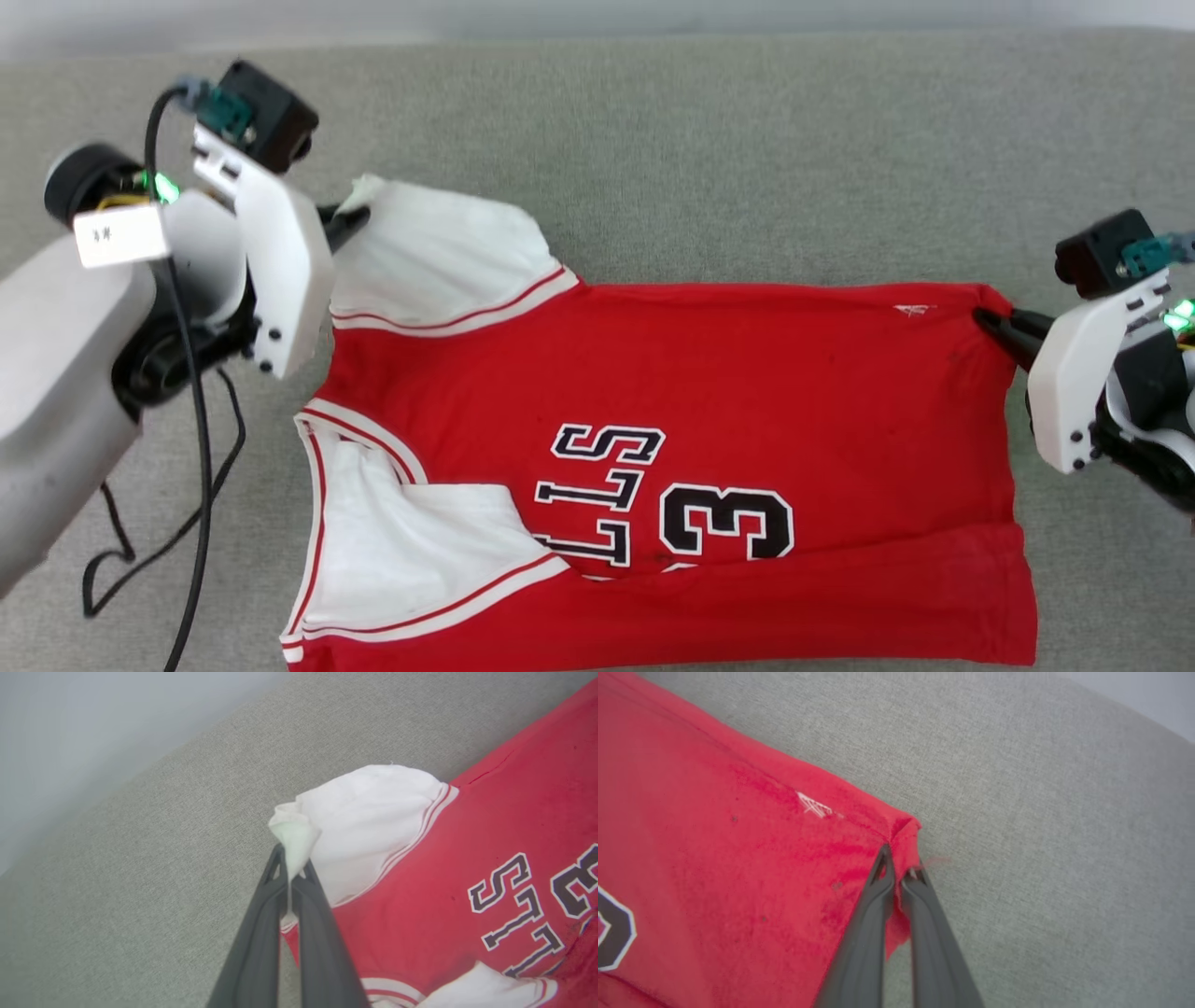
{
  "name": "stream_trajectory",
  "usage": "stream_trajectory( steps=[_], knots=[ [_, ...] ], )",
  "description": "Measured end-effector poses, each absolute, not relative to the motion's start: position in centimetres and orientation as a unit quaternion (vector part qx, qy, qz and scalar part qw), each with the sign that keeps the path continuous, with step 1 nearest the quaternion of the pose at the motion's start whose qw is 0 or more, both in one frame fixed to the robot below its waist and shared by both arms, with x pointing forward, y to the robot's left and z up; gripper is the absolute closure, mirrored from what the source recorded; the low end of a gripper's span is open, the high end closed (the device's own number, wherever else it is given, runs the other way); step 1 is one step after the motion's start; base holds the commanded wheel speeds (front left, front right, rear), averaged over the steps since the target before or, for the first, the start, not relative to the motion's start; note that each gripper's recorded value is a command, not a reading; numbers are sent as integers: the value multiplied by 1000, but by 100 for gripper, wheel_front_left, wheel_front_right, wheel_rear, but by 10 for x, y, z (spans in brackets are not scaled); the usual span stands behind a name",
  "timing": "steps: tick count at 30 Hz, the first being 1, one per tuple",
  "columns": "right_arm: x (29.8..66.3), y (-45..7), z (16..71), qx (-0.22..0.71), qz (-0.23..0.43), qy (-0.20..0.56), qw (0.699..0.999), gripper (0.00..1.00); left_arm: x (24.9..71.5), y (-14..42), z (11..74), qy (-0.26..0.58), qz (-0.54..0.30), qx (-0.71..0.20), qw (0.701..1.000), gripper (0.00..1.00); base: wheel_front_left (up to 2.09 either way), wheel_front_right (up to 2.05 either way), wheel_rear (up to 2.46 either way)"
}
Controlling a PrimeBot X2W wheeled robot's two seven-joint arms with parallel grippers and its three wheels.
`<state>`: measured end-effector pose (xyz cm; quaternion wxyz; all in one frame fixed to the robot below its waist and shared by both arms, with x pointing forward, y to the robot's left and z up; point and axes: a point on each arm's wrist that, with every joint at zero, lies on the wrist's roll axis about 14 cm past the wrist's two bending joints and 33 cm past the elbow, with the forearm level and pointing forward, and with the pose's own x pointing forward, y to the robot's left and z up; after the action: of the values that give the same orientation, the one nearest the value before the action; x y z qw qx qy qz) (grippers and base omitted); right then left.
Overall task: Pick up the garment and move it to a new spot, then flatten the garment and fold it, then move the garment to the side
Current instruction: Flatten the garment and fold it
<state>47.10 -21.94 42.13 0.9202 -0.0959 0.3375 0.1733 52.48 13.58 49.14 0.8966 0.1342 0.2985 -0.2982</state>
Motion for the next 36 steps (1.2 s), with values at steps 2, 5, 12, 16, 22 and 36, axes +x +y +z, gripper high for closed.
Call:
stream_trajectory(
  steps=[2, 5, 12, 16, 22, 36],
  knots=[
    [465, -219, 431, -92, 174, 321, 926, 100, 514, 140, 497, 293, -295, 133, 900, 100, 0, 0, 0],
    [456, -220, 443, -88, 173, 306, 932, 100, 498, 145, 504, 285, -290, 131, 904, 100, 0, 0, 0],
    [424, -217, 448, -76, 179, 300, 934, 100, 451, 157, 500, 290, -280, 121, 907, 100, 0, 0, 0],
    [404, -217, 440, -57, 177, 313, 932, 100, 423, 162, 487, 307, -269, 101, 907, 100, 0, 0, 0],
    [372, -208, 425, -32, 183, 333, 924, 100, 382, 169, 463, 340, -253, 74, 903, 100, 0, 0, 0],
    [328, -207, 385, -12, 174, 412, 894, 100, 330, 175, 401, 426, -221, 3, 877, 100, 0, 0, 0]
  ],
)
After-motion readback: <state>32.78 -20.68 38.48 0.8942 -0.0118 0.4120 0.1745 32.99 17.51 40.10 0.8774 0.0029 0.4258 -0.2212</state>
